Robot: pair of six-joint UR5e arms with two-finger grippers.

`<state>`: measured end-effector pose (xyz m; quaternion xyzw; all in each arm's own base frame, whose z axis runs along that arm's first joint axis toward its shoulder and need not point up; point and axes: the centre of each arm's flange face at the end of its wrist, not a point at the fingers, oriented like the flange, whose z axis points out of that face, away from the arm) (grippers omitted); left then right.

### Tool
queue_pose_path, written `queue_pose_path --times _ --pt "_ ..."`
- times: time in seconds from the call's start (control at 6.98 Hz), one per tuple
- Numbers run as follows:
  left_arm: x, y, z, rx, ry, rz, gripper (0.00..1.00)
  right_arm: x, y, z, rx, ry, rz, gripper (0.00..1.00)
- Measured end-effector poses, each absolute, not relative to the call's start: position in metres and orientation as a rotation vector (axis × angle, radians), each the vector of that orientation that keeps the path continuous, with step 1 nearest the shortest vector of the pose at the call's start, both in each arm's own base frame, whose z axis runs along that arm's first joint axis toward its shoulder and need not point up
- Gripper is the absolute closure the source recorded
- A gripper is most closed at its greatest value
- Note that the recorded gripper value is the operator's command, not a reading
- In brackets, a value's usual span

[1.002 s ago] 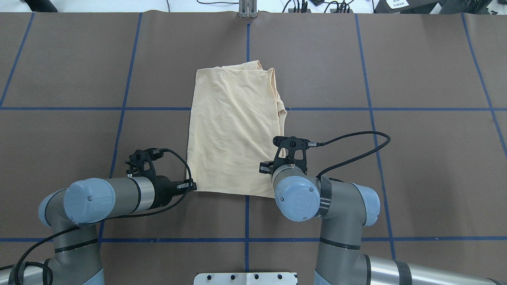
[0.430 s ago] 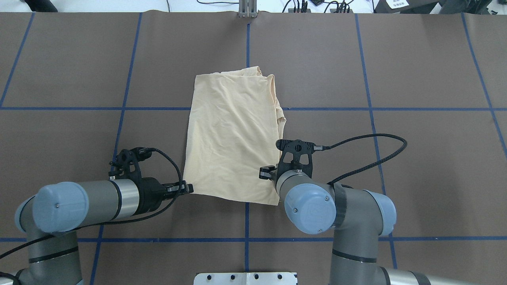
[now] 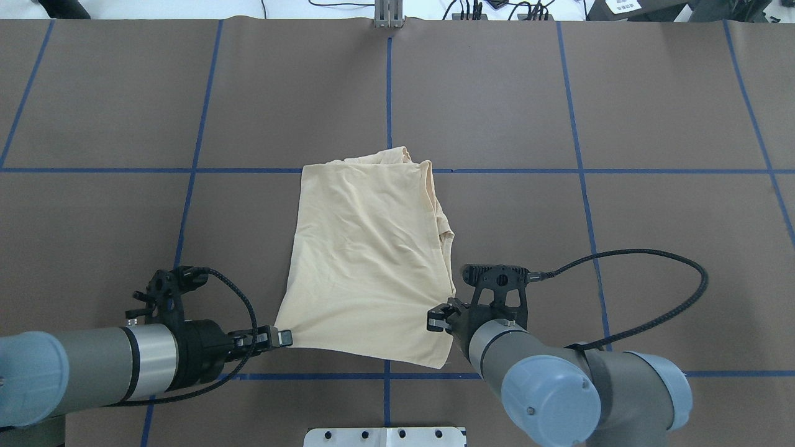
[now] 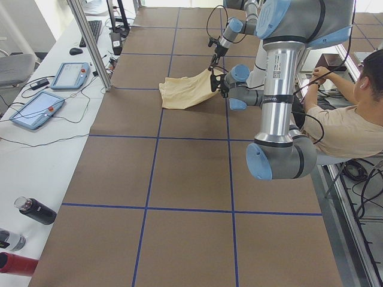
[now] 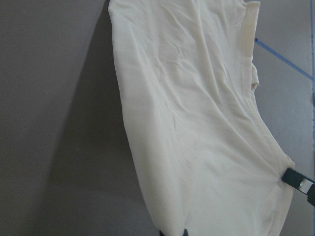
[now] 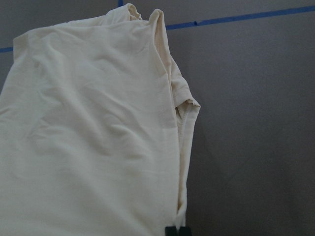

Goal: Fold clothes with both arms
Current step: 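Lift the near edge with both grippers and fold it toward the far edge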

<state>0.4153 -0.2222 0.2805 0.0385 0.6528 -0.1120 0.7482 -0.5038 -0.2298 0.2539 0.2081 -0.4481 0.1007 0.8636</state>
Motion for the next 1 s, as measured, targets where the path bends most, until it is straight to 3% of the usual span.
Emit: queue_pose_path --times 0.43,1.0 --pt "0.426 -0.226 0.246 0.084 1.348 -0.231 1.0 -0.504 -0.243 0.251 0.45 -0.924 0.22 1.0" --pt "0.457 -0.34 0.233 0.278 1.191 -0.272 1.0 -0.538 -0.348 0.233 0.527 -0.845 0.306 1.0"
